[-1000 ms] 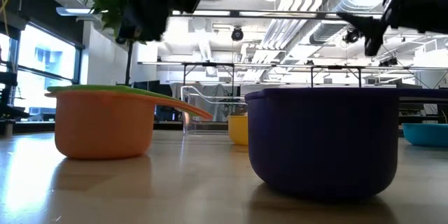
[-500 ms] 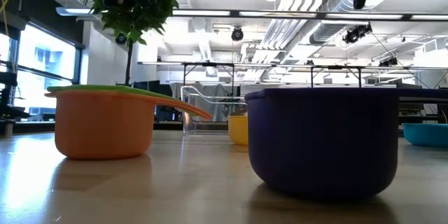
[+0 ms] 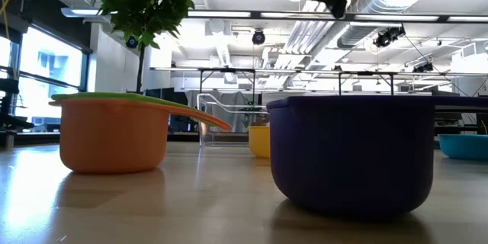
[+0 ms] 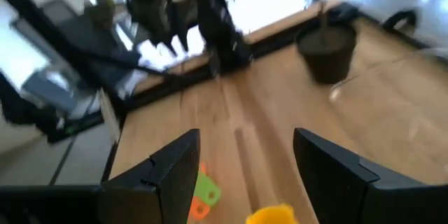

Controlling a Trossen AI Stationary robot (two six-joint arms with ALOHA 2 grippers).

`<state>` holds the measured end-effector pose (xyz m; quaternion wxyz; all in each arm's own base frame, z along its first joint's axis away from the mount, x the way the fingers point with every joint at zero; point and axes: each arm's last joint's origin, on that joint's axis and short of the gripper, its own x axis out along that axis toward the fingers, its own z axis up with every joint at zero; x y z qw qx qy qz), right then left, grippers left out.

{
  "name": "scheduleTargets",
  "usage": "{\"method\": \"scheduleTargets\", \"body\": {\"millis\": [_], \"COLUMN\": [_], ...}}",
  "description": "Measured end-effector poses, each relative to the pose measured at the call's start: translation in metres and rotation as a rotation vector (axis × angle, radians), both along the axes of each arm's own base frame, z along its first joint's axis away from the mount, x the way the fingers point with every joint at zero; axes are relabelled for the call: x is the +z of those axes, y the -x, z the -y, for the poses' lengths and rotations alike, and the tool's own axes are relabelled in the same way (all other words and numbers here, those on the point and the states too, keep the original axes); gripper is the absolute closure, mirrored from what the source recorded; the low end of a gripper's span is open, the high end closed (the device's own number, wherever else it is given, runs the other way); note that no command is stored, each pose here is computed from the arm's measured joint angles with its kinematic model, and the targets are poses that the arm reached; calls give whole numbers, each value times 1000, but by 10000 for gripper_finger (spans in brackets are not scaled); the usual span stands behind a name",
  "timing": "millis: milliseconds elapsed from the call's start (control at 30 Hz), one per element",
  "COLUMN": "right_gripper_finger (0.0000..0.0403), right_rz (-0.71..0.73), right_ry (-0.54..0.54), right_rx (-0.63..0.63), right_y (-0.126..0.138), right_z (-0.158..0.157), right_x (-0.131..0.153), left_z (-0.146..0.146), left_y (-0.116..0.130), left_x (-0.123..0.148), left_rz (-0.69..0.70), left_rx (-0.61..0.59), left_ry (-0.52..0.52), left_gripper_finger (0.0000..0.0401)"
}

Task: Nest measuring cups in basket
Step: Stack the green measuring cup on top of the orange measuring cup

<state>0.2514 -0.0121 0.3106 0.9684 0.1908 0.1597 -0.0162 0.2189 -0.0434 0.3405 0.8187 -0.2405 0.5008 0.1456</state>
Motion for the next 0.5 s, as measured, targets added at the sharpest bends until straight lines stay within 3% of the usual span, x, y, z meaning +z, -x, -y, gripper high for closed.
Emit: {"method": "scheduleTargets", "body": {"millis": [200, 500], "right_gripper_finger": [183, 183], "right_rz": [-145, -324], "right_ry": [-4, 128], "right_rx": [72, 235], "right_y": [-43, -98], "right_z": [-11, -39], "right_x": [-13, -38], "left_z": [8, 17], "left_y": [2, 3], "left_x": [-1, -2], "left_rz": [-10, -17], "left_rx": [-37, -114], "left_ry": [-6, -26], "left_gripper_finger": [339, 339]}}
